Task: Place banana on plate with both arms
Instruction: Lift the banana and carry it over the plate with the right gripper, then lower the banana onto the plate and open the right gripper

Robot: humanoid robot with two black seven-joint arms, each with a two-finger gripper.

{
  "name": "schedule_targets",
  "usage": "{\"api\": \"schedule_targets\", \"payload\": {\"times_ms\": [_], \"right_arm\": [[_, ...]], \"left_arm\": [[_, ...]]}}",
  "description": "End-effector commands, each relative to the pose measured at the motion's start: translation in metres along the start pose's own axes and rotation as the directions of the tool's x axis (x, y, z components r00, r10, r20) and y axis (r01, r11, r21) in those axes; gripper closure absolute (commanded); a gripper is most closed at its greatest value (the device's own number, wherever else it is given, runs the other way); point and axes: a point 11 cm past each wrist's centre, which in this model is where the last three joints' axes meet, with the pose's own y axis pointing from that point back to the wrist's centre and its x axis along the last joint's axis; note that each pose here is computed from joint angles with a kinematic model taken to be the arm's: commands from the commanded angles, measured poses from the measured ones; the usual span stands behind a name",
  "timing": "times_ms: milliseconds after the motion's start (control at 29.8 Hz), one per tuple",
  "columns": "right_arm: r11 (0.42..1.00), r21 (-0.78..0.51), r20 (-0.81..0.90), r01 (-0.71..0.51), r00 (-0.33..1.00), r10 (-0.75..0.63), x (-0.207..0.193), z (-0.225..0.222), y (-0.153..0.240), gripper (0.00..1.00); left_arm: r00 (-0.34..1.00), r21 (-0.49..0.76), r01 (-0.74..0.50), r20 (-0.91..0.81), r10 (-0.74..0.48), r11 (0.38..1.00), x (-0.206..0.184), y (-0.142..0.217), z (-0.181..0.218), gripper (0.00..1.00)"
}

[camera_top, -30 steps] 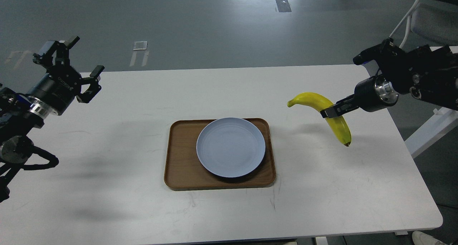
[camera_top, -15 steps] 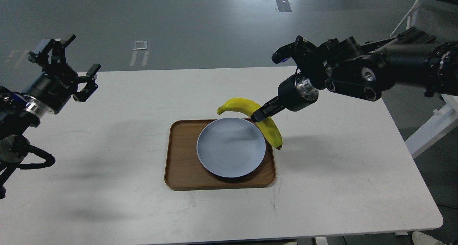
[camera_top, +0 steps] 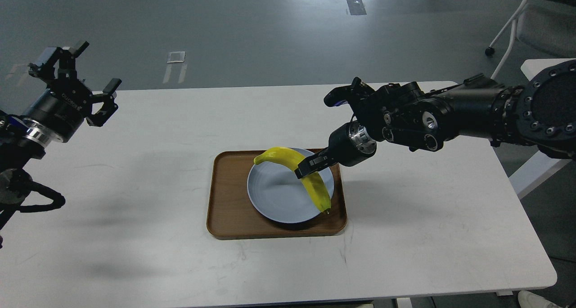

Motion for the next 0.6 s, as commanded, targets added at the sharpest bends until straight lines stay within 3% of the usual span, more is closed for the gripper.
{"api": "schedule_targets", "payload": {"times_ms": [0, 369, 469, 570], "right_arm": [[1.000, 0.003, -0.009, -0.003, 1.000, 0.003, 0.003, -0.005, -0.007, 0.85], [1.000, -0.016, 0.017, -0.018, 1.000, 0.018, 0.000, 0.010, -0.011, 0.83], [1.000, -0.018, 0.022, -0.020, 1.000, 0.020, -0.002, 0.012, -0.012, 0.77], [0.999, -0.025, 0.026, -0.028, 0.999, 0.028, -0.001, 0.016, -0.012, 0.60]], "left_arm": [[1.000, -0.001, 0.001, -0.001, -0.001, 1.000, 0.000, 0.000, 0.000, 0.02], [1.000, -0.001, -0.001, 0.000, 0.001, 1.000, 0.001, 0.000, 0.001, 0.02], [1.000, -0.001, -0.001, 0.000, 0.001, 1.000, 0.001, 0.000, 0.001, 0.02], [1.000, -0.001, -0.001, 0.000, 0.001, 1.000, 0.001, 0.000, 0.001, 0.02]]}}
